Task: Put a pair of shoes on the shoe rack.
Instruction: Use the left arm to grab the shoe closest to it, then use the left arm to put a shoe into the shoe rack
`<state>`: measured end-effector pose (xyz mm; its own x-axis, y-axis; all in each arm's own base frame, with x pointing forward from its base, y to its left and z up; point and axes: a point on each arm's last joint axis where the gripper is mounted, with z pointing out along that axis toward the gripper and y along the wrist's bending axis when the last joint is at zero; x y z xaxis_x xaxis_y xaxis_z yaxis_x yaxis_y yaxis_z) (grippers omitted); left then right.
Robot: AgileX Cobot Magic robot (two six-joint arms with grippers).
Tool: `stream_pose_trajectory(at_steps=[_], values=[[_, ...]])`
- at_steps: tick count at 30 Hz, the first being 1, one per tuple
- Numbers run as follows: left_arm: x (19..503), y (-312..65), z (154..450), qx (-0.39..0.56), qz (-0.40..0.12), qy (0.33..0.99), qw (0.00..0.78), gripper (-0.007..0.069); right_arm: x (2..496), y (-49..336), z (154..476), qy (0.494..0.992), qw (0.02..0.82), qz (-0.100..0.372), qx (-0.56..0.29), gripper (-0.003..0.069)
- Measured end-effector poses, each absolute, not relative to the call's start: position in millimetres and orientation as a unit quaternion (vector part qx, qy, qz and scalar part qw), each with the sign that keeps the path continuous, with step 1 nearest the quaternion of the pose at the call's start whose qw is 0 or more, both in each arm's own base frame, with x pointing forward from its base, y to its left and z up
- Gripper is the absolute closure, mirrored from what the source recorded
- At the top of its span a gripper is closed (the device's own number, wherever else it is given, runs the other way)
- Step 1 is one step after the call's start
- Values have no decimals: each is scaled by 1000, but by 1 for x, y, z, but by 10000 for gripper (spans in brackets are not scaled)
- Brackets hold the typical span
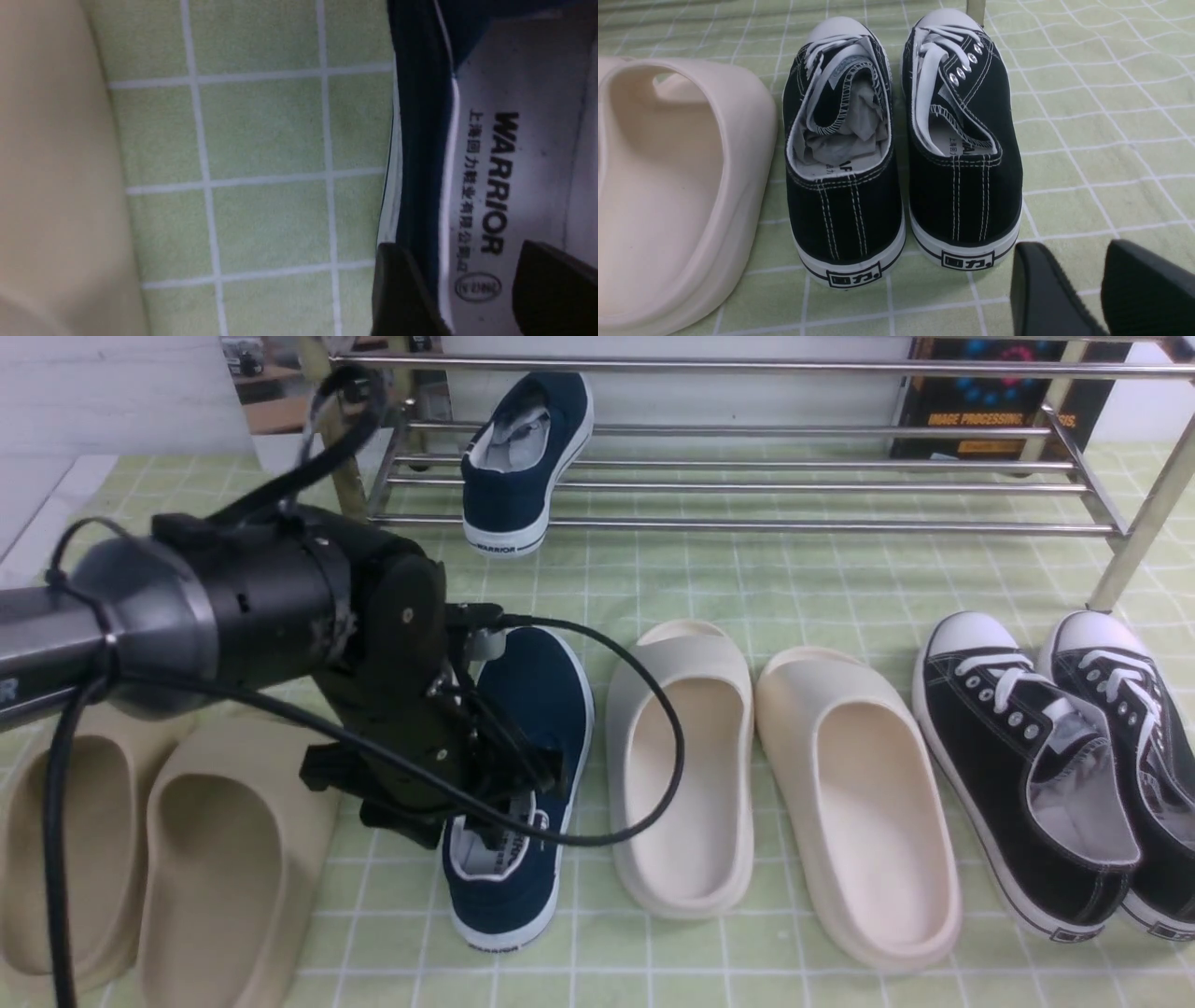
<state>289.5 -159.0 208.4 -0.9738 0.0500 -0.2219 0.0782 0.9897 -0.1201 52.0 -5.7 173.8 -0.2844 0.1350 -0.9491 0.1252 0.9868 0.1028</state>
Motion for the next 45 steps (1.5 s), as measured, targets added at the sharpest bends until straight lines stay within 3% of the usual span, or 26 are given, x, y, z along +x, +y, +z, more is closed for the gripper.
stream_pose_trajectory(at_steps=[3,8,13,16,22,27,37,45], values=[[291,-160,200,30,-61,993,99,272,52,-6,174,801,593,4,81,419],[293,-161,192,28,-58,994,89,364,52,-6,174,801,593,4,81,419],[292,-161,198,25,-62,994,92,580,52,-6,174,801,593,4,81,419],[290,-162,221,18,-85,990,110,632,52,-6,174,801,593,4,81,419],[292,-165,301,22,-135,972,193,631,52,-6,174,801,593,4,81,419],[303,-172,333,23,-162,960,228,631,52,-6,174,801,593,4,81,419],[378,-208,306,14,-165,961,222,631,52,-6,174,801,593,4,81,419],[437,-202,292,-26,-181,953,243,631,52,-6,174,801,593,4,81,419]])
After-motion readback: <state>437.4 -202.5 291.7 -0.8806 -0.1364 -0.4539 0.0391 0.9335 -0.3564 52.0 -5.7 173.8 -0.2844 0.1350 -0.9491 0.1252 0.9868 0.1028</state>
